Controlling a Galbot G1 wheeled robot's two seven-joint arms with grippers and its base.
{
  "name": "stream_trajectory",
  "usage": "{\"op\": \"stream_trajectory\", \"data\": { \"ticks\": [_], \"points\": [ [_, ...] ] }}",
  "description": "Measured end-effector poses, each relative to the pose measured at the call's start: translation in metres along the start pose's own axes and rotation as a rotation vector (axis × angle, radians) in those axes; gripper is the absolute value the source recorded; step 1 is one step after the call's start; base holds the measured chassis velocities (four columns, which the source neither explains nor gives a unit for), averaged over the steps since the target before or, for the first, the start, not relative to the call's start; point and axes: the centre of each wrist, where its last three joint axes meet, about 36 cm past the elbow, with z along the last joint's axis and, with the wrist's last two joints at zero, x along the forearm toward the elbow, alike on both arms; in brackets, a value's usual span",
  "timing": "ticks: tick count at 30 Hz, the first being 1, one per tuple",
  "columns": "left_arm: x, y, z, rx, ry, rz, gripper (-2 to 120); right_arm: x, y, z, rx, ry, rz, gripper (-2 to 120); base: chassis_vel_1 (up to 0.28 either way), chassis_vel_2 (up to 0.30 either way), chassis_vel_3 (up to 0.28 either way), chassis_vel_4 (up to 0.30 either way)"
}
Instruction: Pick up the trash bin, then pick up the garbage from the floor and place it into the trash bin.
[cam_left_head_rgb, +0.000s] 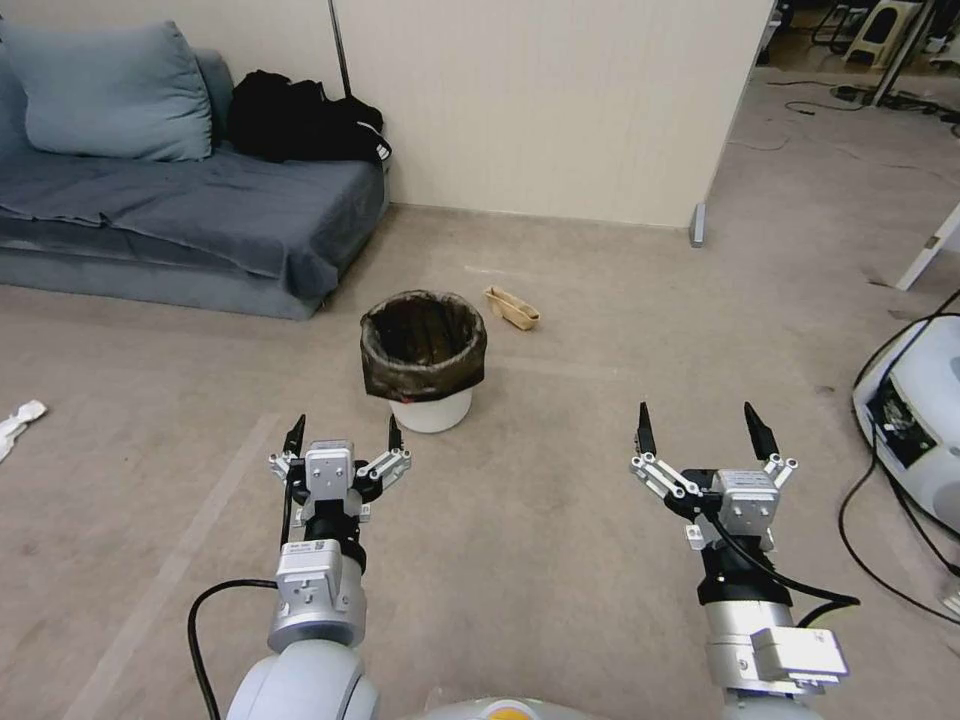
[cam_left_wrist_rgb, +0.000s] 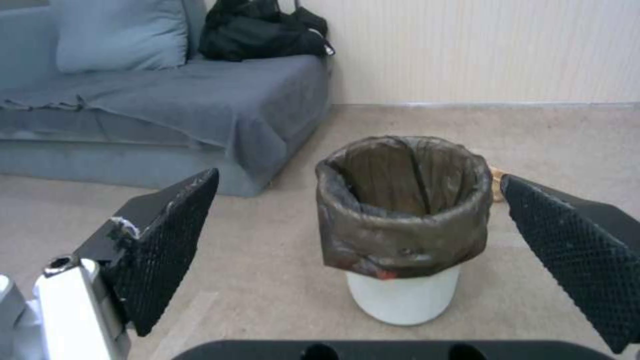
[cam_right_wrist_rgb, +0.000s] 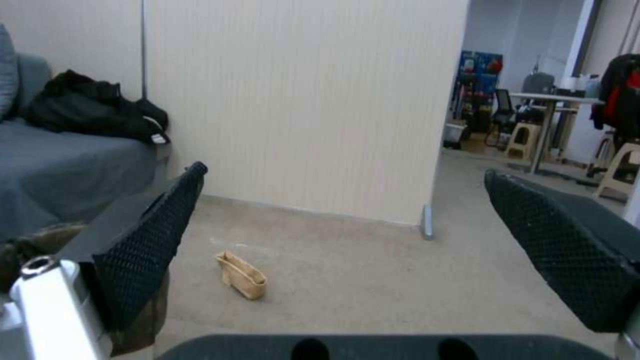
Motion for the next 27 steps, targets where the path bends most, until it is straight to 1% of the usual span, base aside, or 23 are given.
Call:
{"op": "stream_trajectory", "data": {
  "ticks": [18, 22, 27],
  "points": [
    [0.000, -0.001, 0.002, -0.003, 0.002, -0.005, 100, -0.001, 0.002, 0.005, 0.009, 0.002, -0.016, 100, -0.155, 0.144, 0.151, -0.152],
    [-0.001, -0.002, 0.002, -0.003, 0.002, -0.005, 100, 0.000, 0.003, 0.007, 0.009, -0.005, -0.020, 100, -0.071, 0.087, 0.069, -0.045],
    [-0.001, -0.002, 0.002, -0.004, 0.002, -0.006, 100, 0.000, 0.007, 0.011, 0.012, -0.034, -0.038, 100, 0.000, 0.000, 0.000, 0.000]
  ]
}}
